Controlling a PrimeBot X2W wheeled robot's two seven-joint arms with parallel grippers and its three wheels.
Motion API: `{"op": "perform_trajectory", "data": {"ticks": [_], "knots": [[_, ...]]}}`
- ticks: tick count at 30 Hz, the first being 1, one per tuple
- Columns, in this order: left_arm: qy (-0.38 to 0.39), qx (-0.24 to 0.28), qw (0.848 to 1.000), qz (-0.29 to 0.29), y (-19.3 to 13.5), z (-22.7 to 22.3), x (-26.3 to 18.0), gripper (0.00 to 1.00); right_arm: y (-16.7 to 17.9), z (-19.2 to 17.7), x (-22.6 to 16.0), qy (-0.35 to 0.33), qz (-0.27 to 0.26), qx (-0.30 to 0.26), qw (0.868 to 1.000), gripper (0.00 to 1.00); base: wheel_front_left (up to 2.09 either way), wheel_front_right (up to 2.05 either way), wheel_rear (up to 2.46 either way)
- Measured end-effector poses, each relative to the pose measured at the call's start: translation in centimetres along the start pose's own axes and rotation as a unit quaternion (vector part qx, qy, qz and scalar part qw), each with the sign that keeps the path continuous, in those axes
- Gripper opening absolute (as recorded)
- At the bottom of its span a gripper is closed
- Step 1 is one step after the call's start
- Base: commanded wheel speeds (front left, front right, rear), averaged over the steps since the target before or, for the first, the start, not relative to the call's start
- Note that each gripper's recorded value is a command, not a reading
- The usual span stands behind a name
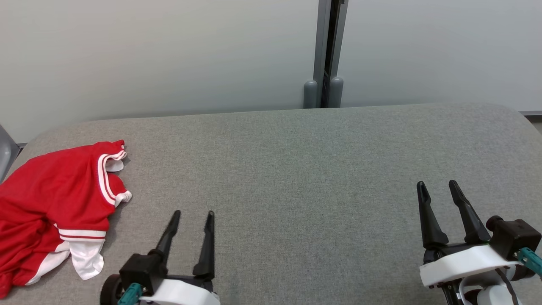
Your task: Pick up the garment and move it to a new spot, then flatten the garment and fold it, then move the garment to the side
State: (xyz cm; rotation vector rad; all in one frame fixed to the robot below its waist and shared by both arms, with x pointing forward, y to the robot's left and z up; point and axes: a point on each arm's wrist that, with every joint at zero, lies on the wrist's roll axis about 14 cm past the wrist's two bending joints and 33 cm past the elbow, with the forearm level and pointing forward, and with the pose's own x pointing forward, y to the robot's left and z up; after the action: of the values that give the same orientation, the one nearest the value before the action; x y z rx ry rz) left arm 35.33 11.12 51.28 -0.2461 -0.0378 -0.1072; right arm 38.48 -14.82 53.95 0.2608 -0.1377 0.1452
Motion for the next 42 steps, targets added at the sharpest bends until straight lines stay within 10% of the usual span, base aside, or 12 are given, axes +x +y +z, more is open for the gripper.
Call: {"op": "perform_trajectory", "data": {"ticks": [42], "knots": [[-0.023,0.087,0.996,0.015,1.4,0.2,-0.8,1.0,1.3,-1.1,0.3,0.002,0.025,-0.027,0.999,1.0,0.0,0.0,0.0]]}}
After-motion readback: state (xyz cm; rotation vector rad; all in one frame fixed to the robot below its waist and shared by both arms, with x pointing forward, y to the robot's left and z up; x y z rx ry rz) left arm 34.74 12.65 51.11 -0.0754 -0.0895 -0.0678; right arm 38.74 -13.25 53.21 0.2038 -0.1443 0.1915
